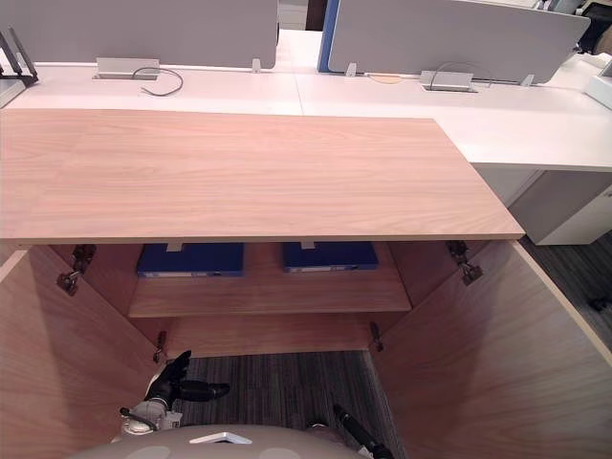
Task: Walk over to the cabinet, pick up the folder, carry it to the office cabinet, place the folder inside the office cabinet, then close the office cabinet door
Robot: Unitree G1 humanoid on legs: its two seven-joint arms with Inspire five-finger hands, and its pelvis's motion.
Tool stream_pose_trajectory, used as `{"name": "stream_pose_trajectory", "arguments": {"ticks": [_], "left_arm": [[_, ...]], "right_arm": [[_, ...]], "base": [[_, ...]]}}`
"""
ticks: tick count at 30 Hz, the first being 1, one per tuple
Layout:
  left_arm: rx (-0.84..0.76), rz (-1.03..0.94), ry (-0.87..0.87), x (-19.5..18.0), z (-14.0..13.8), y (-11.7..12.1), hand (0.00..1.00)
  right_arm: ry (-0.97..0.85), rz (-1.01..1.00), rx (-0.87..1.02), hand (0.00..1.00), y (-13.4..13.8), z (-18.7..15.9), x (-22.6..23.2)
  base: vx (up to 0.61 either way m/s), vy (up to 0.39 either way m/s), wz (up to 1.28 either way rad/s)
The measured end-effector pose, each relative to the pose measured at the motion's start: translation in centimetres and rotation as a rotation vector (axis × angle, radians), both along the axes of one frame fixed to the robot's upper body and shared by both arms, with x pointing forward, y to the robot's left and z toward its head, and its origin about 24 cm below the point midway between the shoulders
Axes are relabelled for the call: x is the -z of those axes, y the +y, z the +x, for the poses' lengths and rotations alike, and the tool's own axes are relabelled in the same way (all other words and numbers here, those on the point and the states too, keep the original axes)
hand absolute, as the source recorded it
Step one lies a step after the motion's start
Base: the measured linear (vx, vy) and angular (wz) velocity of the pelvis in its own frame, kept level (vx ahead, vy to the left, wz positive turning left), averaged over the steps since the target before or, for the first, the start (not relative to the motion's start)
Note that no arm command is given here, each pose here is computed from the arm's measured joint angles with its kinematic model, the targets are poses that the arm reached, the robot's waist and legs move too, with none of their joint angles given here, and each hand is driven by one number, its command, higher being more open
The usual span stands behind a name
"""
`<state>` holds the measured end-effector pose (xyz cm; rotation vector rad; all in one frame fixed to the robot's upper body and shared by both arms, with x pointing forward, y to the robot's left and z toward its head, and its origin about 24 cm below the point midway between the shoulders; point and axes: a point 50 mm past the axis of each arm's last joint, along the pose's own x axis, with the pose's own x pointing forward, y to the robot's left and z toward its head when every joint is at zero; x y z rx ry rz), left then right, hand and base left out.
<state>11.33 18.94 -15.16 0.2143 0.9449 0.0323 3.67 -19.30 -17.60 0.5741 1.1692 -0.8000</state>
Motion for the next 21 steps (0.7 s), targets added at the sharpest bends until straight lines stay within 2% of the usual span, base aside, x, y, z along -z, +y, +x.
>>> {"name": "stream_pose_trajectory", "arguments": {"ticks": [10, 17, 21], "left_arm": [[-0.015, -0.013, 0.001, 0.0, 0.0, -0.1, 1.00], [0.004, 0.014, -0.012, -0.3, 0.7, 0.8, 1.00], [0.068, 0.040, -0.017, -0.5, 1.4, 1.2, 1.00]], "right_arm": [[-0.001, -0.047, -0.181, 1.00, -0.8, 1.3, -0.3], [-0.051, -0.055, -0.239, 1.00, -0.7, 3.2, -0.6], [-0.065, -0.045, -0.275, 1.00, -0.4, 3.5, -0.6]], "base": [[-0.01, 0.026, -0.09], [-0.07, 0.102, -0.57], [-0.15, 0.061, -0.71]]}}
